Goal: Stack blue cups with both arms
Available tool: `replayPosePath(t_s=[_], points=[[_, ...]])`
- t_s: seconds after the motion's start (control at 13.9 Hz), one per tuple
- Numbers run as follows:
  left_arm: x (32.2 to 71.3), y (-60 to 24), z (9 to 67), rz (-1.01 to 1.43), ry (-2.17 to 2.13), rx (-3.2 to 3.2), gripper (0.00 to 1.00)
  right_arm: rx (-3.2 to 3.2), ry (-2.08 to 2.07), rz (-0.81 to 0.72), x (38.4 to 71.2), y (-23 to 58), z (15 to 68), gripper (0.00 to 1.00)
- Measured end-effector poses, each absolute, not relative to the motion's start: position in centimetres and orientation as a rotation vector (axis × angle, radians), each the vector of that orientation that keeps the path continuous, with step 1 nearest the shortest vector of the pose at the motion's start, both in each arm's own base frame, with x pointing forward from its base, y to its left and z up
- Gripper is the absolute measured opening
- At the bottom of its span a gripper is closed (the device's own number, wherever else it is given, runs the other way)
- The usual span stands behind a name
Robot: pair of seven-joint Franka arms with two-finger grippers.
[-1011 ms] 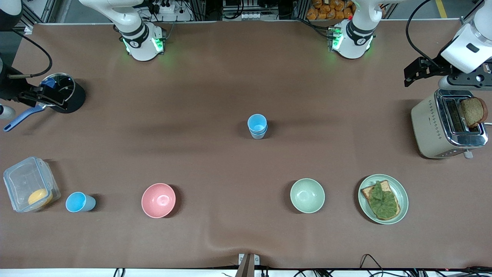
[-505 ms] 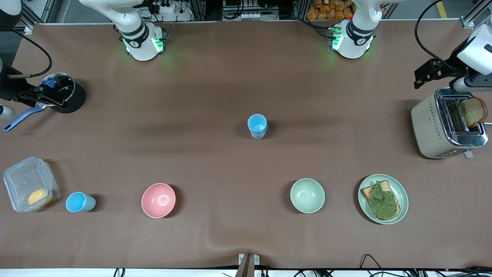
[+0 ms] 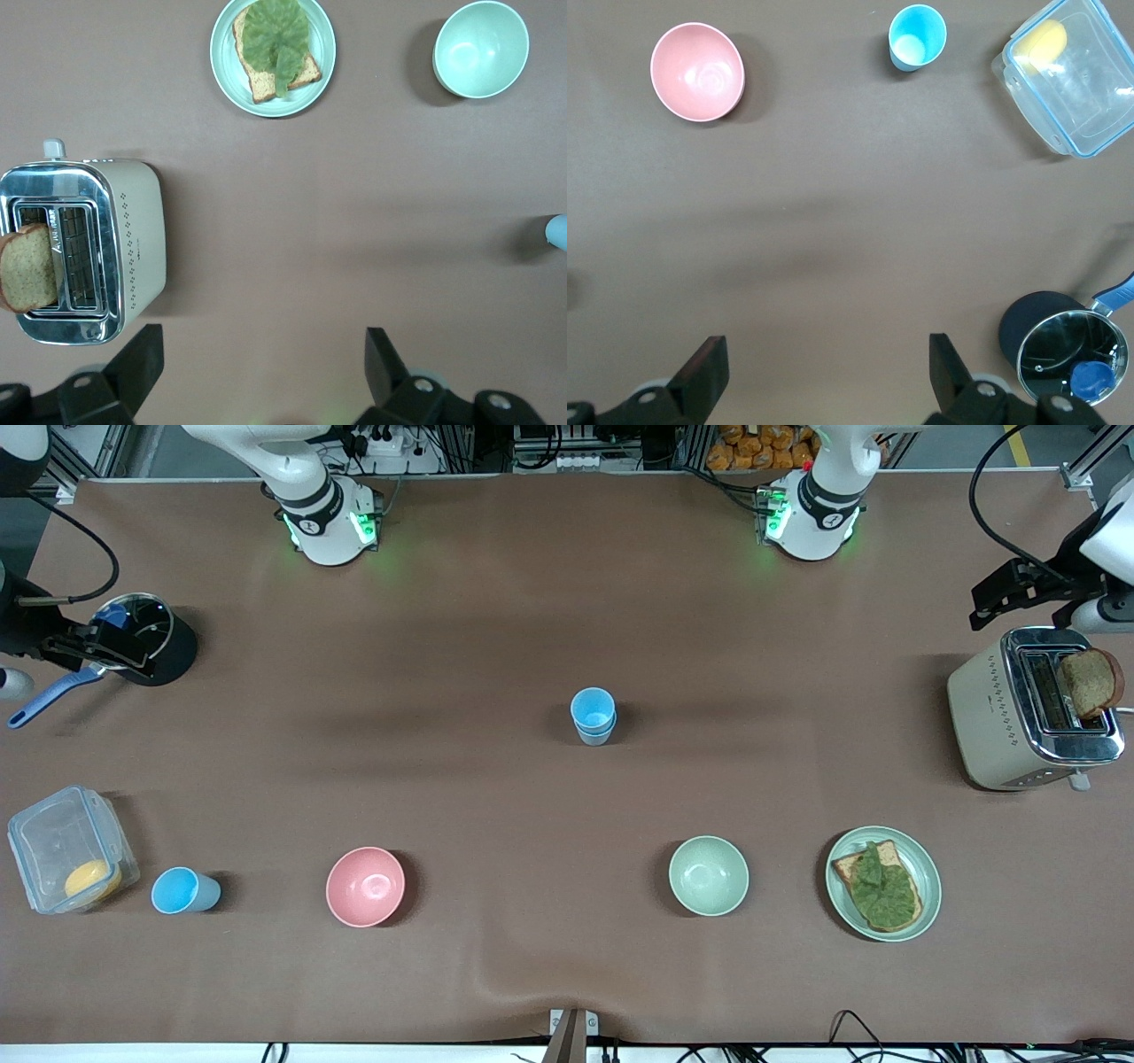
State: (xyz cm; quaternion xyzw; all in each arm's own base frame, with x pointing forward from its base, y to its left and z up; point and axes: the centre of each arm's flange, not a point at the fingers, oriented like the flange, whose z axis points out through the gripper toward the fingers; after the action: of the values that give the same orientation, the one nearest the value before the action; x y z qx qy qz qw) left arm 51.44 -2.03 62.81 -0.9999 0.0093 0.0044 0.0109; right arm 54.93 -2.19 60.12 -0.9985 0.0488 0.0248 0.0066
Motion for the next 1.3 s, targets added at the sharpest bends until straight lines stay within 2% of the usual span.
replayPosePath(t_s=[1.3], points=[[52.07,-2.54,63.05,0.002,0.044,-3.12,1.0,-3.123,0.163,0.075,54.93,-2.55,60.13,1.0]])
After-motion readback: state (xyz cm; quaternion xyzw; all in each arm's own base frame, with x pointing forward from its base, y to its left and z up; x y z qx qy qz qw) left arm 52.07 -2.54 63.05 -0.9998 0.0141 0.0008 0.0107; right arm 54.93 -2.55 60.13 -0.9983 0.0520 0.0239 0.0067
